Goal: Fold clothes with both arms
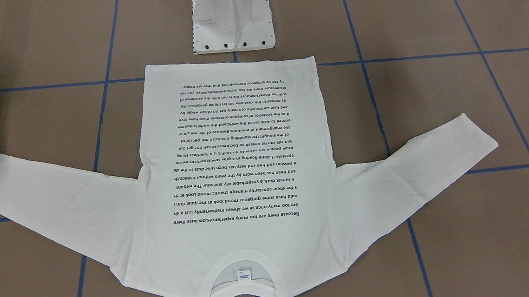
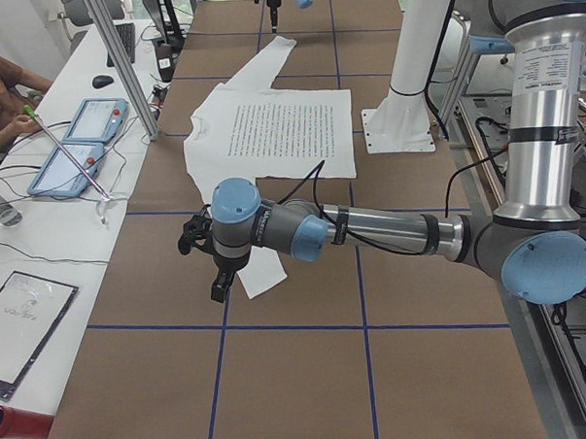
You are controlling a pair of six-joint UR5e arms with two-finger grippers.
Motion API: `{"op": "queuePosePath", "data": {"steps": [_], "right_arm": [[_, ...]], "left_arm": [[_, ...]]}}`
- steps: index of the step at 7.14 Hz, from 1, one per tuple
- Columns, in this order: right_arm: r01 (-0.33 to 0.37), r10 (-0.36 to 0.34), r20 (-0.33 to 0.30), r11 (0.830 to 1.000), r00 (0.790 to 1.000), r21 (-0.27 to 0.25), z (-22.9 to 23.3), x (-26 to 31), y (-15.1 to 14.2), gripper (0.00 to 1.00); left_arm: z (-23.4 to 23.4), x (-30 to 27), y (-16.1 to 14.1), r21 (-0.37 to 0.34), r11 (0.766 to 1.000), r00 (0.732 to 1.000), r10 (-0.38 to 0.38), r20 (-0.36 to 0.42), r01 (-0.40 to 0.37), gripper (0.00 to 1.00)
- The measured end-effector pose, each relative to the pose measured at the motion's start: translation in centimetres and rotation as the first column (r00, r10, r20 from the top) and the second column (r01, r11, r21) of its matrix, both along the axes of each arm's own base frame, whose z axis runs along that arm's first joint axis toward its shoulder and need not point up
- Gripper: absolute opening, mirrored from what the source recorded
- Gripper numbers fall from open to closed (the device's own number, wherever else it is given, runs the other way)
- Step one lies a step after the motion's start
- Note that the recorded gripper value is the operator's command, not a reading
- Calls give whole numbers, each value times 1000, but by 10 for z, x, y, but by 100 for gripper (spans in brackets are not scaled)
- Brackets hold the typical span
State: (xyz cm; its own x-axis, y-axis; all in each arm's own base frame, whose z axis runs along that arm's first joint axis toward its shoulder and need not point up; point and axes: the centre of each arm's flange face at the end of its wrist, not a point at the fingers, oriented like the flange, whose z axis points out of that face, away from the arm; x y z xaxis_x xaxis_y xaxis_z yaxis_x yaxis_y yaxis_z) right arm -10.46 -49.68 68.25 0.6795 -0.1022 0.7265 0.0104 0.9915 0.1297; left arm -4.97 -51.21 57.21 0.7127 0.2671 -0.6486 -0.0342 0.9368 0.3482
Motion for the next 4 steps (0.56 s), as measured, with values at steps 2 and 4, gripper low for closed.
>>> {"op": "queuePosePath", "data": {"steps": [2,4], "right_arm": [[29,-29,-9,1000,1000,-4,2,-21,5,98],[29,-30,-29,999,999,-16,10,-24,10,93]], "left_arm": [[-1,0,0,-1,1000,1000,-3,-1,3,100],[-1,0,0,-2,1000,1000,-4,-1,4,100]]}}
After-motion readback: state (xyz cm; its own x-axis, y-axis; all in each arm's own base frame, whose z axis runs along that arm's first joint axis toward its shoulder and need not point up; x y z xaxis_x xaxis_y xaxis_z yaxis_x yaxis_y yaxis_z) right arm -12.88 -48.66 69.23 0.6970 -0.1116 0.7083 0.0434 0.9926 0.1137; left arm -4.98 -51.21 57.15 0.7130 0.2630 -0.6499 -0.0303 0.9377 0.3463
